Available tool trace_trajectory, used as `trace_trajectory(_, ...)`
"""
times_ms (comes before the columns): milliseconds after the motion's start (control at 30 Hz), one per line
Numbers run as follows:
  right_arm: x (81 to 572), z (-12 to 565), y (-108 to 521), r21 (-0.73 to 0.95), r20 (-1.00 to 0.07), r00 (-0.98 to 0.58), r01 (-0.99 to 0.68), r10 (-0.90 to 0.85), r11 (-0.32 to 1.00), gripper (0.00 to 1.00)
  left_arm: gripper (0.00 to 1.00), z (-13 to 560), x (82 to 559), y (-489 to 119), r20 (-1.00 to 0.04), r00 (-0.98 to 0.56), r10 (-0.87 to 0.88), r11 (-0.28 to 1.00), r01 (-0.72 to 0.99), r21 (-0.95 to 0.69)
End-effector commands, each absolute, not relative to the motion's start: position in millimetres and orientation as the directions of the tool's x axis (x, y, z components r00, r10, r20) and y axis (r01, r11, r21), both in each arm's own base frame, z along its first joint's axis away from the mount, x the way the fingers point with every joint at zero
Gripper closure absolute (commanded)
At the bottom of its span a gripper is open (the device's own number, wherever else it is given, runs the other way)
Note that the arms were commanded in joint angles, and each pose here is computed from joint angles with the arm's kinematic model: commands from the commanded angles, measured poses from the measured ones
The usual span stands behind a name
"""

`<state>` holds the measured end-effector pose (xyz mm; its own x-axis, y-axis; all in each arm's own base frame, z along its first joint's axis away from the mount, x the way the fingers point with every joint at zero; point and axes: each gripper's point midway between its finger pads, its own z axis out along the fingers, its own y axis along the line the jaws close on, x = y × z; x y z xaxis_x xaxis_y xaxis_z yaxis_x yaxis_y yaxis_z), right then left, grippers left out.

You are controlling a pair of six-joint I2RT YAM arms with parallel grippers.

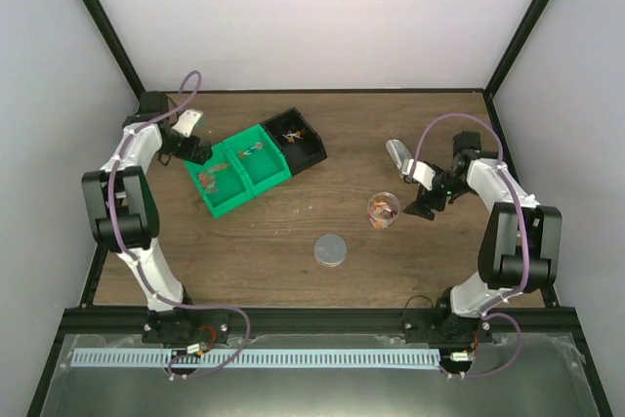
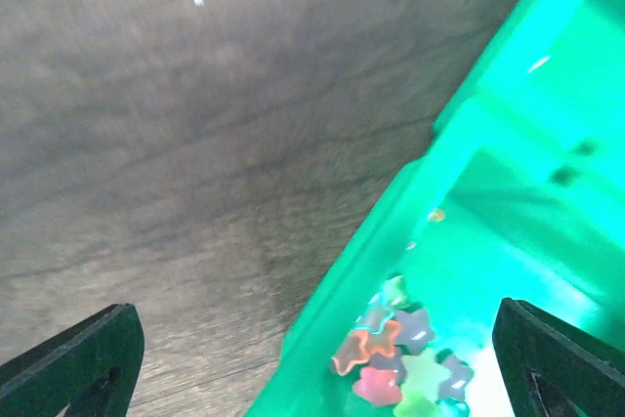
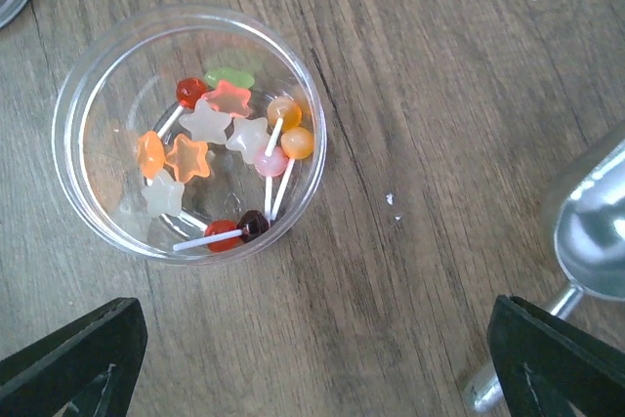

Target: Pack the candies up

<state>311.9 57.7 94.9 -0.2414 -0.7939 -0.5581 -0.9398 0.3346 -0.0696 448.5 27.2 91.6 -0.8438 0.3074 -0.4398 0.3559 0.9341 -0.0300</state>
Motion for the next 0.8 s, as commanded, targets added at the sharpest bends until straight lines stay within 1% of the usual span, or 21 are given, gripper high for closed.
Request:
trace_trajectory(0,318.8,85.6,59.9,-0.133,-0.578,-0.113,-0.964,-0.808,0.230,0.02,0.00,182.4,461.9,12.0,-0.665,-0.684,0.300,0.913,0.408,-0.007)
trace_trajectory(67,323.9,81.5,63.9,-0.139,-0.593,-0.090,-0.967,-0.800,0.212,0.01,0.00,215.2,462.1,3.5,-0.749,-0.605,0.269,0.909,0.416,-0.009)
trace_trajectory(167,324.8,72.9,72.1,-0.093,-0.602,-0.095,-0.978,-0.792,0.188,0.01,0.00,250.5,443.9,-23.6,-0.852,-0.456,0.257,0.854,0.519,-0.020)
trace_trajectory(233,321.8,66.9,77.1,-0.066,-0.603,-0.099,-0.983,-0.791,0.172,0.01,0.00,257.6,426.2,-36.5,-0.876,-0.422,0.235,0.829,0.557,-0.046)
trace_trajectory(300,320.0,62.4,81.5,-0.062,-0.604,-0.094,-0.984,-0.791,0.165,0.01,0.00,250.3,414.0,-53.3,-0.859,-0.434,0.271,0.792,0.608,-0.057)
trace_trajectory(333,318.4,60.1,84.5,-0.059,-0.605,-0.091,-0.986,-0.791,0.159,0.01,0.00,240.5,410.6,-57.9,-0.830,-0.479,0.286,0.791,0.607,-0.078)
trace_trajectory(367,316.7,58.5,87.9,-0.053,-0.606,-0.092,-0.986,-0.790,0.156,0.01,0.00,229.9,404.8,-75.9,-0.801,-0.509,0.317,0.764,0.637,-0.103)
trace_trajectory(433,313.6,56.8,96.6,-0.041,-0.612,-0.093,-0.988,-0.785,0.149,0.01,0.00,208.3,377.7,-112.6,-0.754,-0.521,0.400,0.656,0.737,-0.161)
trace_trajectory(467,311.7,55.7,100.6,-0.032,-0.615,-0.096,-0.989,-0.782,0.147,0.01,0.00,197.4,361.1,-133.0,-0.740,-0.499,0.451,0.595,0.786,-0.167)
trace_trajectory(567,311.5,51.4,110.1,-0.015,-0.620,-0.124,-0.985,-0.775,0.169,0.02,0.00,161.0,319.2,-180.1,-0.700,-0.399,0.592,0.482,0.872,-0.090)
trace_trajectory(667,307.9,47.4,120.1,0.029,-0.625,-0.162,-0.982,-0.764,0.186,0.03,0.00,146.0,283.9,-217.7,-0.715,-0.244,0.655,0.310,0.950,-0.040)
trace_trajectory(767,303.4,45.7,127.0,0.042,-0.625,-0.169,-0.982,-0.762,0.183,0.04,0.00,122.6,259.6,-248.5,-0.692,-0.144,0.707,0.183,0.983,-0.018)
